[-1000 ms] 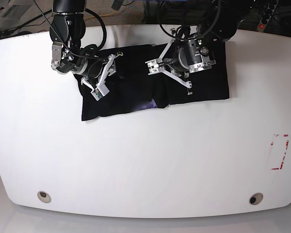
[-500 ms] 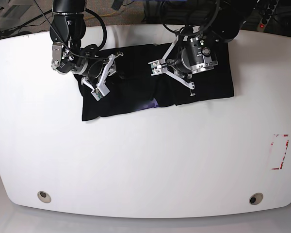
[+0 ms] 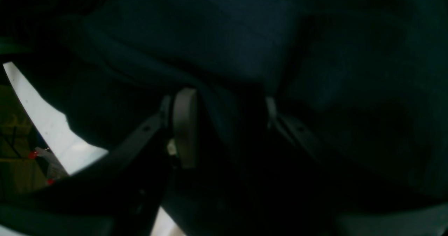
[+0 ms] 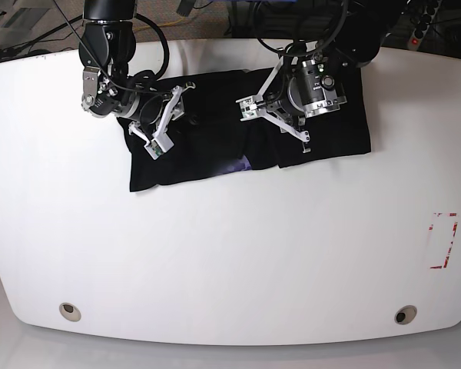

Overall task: Fold the T-shirt properly
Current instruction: 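Press and smooth the folded layer with the left gripper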

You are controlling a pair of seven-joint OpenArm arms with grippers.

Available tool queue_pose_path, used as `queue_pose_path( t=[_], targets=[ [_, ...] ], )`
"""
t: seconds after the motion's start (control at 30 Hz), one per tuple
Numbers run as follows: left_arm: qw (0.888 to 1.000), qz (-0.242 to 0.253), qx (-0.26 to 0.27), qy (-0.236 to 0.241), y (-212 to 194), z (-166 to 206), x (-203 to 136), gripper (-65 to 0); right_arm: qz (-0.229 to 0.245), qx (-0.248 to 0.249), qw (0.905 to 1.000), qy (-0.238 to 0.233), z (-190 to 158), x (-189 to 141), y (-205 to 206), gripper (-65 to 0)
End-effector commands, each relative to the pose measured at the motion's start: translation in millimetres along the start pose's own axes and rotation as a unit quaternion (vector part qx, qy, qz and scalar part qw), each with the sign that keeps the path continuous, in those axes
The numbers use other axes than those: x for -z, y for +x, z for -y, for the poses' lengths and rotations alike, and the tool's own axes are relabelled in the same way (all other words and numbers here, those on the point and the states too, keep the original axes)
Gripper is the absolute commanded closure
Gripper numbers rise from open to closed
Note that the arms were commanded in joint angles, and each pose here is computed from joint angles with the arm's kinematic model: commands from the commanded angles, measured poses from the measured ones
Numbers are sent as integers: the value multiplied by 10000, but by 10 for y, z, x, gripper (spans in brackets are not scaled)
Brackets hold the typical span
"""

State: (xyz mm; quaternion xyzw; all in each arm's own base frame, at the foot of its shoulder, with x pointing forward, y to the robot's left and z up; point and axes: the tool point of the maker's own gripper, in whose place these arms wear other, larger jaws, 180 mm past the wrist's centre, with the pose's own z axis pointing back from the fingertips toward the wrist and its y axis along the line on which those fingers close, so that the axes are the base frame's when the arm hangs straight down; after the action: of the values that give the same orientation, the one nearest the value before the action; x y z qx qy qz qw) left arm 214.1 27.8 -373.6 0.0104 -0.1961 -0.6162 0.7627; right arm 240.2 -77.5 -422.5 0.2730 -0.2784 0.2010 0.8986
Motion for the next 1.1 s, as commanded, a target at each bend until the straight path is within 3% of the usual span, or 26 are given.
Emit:
queue_pose_path(
  t=[0.0,0.67,0.73,0.83,1.07],
  targets=[
    [9995,172,-147,204,35,-159,-61,-171,-329,-48,9993,-163,72,-21,-121,-224],
    [9928,830,-811,-308,62,-180,3,-160,-339,-40,9993,-149,59,-16,-134,-224],
    [9918,878,-870,-336,64,-187,-4,-117,-345,-35,9993,-147,57,-16,-141,-224],
    [9909,956,-844,-419,113,-144,-5,0,-342,-31,9993,-153,61,-18,-141,-224],
    [9908,1009,-754,-499,154,-69,-12,0,-333,-44,9993,-151,61,-16,-127,-224]
  ],
)
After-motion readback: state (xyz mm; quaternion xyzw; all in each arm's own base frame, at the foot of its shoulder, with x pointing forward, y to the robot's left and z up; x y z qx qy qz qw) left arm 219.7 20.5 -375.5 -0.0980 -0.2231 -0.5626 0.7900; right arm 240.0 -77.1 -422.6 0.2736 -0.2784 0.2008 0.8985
